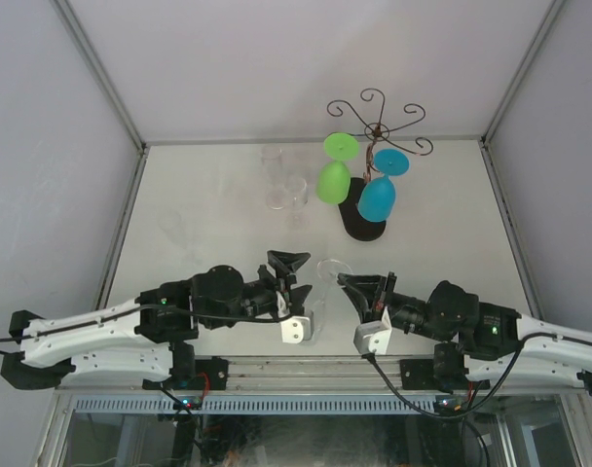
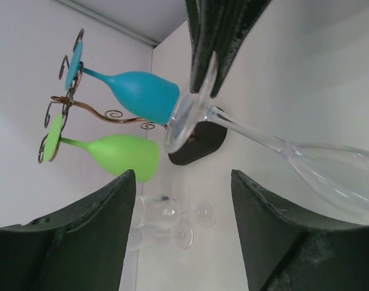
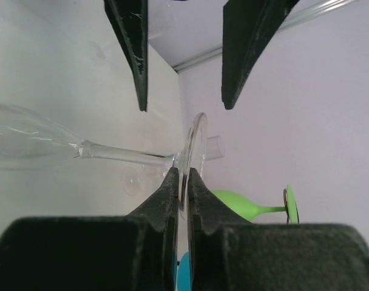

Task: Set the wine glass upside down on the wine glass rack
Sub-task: Turn the wine glass upside down at the wine rack.

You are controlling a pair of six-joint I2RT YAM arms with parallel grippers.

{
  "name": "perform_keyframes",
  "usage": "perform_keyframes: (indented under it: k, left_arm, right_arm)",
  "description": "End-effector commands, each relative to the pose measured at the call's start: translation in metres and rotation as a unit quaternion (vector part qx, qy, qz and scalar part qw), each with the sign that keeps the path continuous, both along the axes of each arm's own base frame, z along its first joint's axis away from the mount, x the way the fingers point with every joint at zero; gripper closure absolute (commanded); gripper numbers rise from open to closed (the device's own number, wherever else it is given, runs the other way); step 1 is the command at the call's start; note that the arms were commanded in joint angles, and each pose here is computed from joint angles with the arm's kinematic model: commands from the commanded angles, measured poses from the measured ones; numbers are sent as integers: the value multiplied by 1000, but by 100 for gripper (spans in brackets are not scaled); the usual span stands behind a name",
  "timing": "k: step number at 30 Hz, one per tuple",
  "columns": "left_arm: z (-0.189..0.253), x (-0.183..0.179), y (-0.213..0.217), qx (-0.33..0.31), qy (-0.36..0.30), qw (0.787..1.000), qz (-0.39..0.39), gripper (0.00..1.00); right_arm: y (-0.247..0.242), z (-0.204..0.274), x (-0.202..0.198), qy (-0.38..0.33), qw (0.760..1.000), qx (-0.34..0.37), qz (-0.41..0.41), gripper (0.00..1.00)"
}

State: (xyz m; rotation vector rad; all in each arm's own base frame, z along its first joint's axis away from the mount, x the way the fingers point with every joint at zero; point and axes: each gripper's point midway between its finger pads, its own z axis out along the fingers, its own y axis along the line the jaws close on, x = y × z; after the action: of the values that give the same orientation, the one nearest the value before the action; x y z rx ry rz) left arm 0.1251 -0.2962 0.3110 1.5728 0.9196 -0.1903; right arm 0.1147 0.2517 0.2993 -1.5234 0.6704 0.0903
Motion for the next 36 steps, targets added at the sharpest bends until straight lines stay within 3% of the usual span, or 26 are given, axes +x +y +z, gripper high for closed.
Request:
perform_keyframes:
  k: [1,19,36]
  left_arm:
    - [22,-5,-13,-39,-27,999,-23,34]
    - [6,-33,-34,-18,-14,996,-91,66]
    - [-9,-24,-35,10,-25,997,-67,75]
  right_arm:
    - [6,24,-13,7,999,31,35,100]
    - [11,16,-25,33,997,-1,63,100]
    - [7,16,-33,39,996,-22,78,100]
